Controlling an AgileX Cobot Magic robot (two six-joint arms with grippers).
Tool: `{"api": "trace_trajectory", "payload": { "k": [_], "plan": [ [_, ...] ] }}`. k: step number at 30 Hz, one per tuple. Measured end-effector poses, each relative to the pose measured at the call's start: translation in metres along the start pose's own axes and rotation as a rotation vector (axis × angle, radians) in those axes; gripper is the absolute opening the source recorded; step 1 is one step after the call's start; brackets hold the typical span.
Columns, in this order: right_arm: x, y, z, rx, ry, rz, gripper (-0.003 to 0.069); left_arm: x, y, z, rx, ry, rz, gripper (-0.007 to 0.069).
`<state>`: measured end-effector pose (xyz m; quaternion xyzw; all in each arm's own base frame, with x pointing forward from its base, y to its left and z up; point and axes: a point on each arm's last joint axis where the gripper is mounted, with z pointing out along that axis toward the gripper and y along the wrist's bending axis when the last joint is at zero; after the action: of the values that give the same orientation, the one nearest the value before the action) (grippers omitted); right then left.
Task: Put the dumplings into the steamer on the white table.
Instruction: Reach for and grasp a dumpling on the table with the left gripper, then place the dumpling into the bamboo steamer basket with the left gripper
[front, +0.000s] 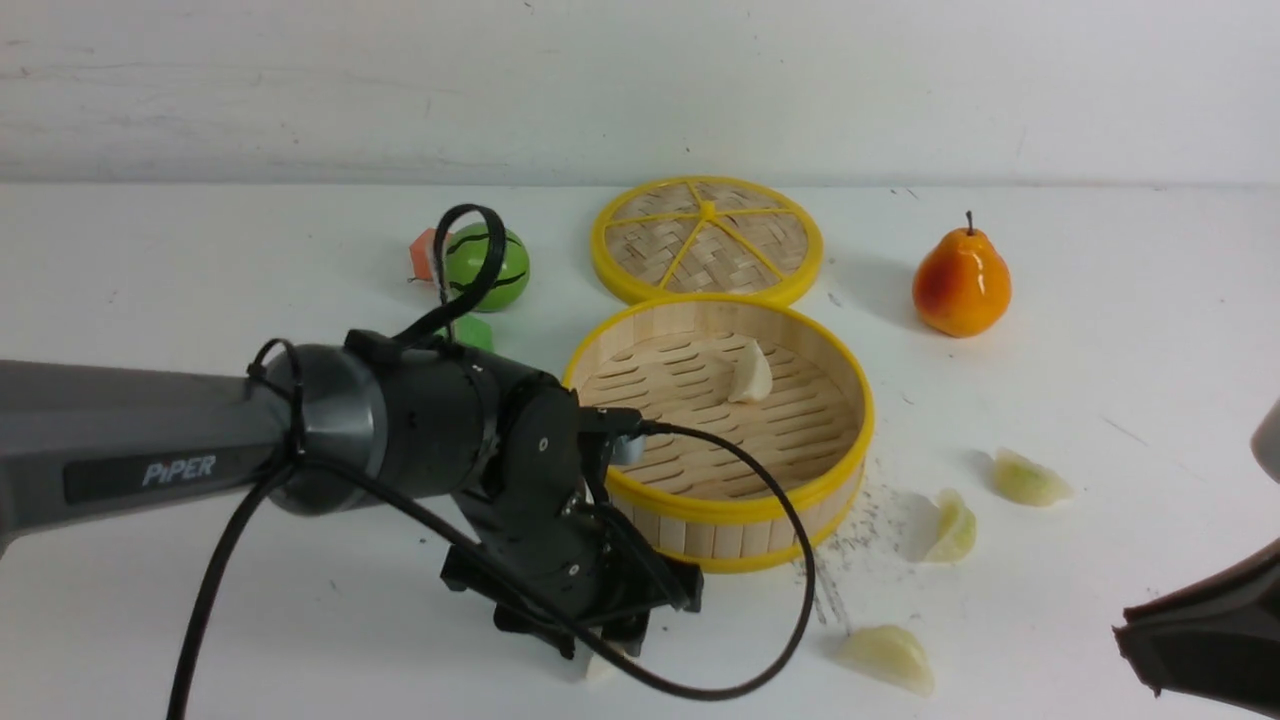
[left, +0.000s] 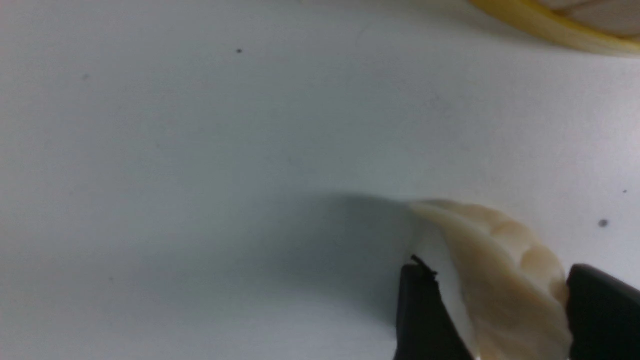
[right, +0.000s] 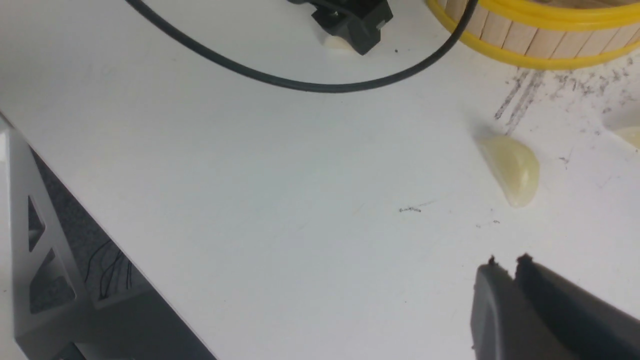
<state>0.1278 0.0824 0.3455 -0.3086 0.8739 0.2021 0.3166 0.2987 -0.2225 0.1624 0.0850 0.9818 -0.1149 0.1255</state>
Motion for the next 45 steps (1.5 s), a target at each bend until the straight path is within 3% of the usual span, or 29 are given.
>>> {"api": "trace_trajectory", "payload": {
  "k": [1,6,10,15,19,24,30,38,41,45],
  "plan": [
    [0.0,0.0,0.0,0.0,0.0,0.0,0.0052,0.0,0.0,0.0,-0.001,0.0,0.001,0.036],
    [0.0,0.0,0.0,0.0,0.0,0.0,0.0058,-0.002,-0.001,-0.007,-0.034,0.052,0.064,0.0175],
    [0.0,0.0,0.0,0.0,0.0,0.0,0.0061,-0.02,-0.01,-0.042,-0.043,0.022,0.138,0.0183],
    [-0.001,0.0,0.0,0.003,-0.007,0.0,0.0062,-0.052,-0.027,-0.102,-0.017,-0.148,0.201,0.0183],
    [-0.001,0.0,0.0,0.003,-0.007,0.0,0.0062,-0.077,-0.039,-0.117,-0.001,-0.223,0.215,0.0183],
    [-0.001,0.0,0.0,0.004,-0.009,0.0,0.0068,-0.116,-0.041,-0.088,0.016,-0.193,0.174,0.0183],
    [-0.001,0.0,0.0,0.004,-0.01,0.0,0.0076,-0.156,-0.02,-0.036,0.028,-0.156,0.082,0.0183],
    [-0.002,-0.001,0.0,0.009,-0.02,0.0,0.0086,-0.169,-0.019,0.0,0.033,-0.195,0.083,0.0183],
    [-0.002,-0.001,0.0,0.011,-0.024,0.0,0.0092,-0.17,-0.019,0.009,0.032,-0.198,0.083,0.0214],
    [-0.002,-0.002,0.0,0.022,-0.021,-0.007,0.0097,-0.17,-0.019,0.003,0.024,-0.186,0.091,0.035]
  ]
}}
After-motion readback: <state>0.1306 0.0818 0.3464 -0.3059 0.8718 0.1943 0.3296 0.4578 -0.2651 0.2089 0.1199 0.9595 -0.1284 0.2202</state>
